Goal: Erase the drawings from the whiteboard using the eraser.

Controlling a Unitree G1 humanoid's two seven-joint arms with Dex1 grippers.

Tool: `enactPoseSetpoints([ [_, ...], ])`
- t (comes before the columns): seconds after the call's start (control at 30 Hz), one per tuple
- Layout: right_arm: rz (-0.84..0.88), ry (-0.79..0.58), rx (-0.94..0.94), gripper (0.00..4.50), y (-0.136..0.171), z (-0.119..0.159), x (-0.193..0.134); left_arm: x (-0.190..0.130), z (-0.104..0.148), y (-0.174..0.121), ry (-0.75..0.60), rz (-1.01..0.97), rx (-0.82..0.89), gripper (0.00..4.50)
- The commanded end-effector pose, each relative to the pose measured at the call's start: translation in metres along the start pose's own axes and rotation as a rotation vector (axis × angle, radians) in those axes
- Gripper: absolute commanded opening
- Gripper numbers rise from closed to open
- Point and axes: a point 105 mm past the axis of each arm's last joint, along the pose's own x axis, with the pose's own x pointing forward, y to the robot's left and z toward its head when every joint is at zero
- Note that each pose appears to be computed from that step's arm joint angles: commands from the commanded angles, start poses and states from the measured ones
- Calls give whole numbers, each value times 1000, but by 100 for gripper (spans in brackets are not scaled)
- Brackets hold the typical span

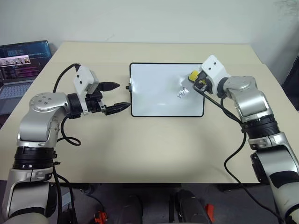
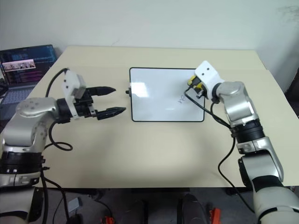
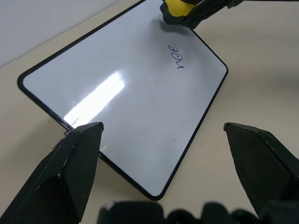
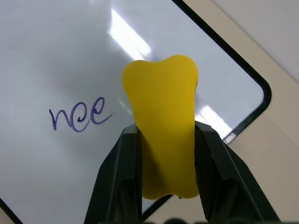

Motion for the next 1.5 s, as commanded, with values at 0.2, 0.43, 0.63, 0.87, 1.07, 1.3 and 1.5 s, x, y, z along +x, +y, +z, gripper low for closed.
enactPoseSetpoints([
  [0.2,-6,90,-108,112,10,-4,7,-5,7,-2,-9,14,46,450],
  [0.43,155,226,-231,112,68,-33,7,-6,10,-2,-15,17,45,450],
  [0.63,147,226,-236,112,68,-30,2,-4,11,-3,-17,7,45,450],
  [0.87,-127,134,-179,112,5,8,7,-1,12,-3,-24,3,48,450],
  [1.07,-253,102,-152,112,-23,23,13,-1,13,-3,-26,3,49,450],
  [1.3,-30,169,-226,112,28,1,26,-4,10,-3,-20,10,44,450],
  [1.5,187,230,-302,112,79,-23,19,-5,9,-3,-17,14,41,450],
])
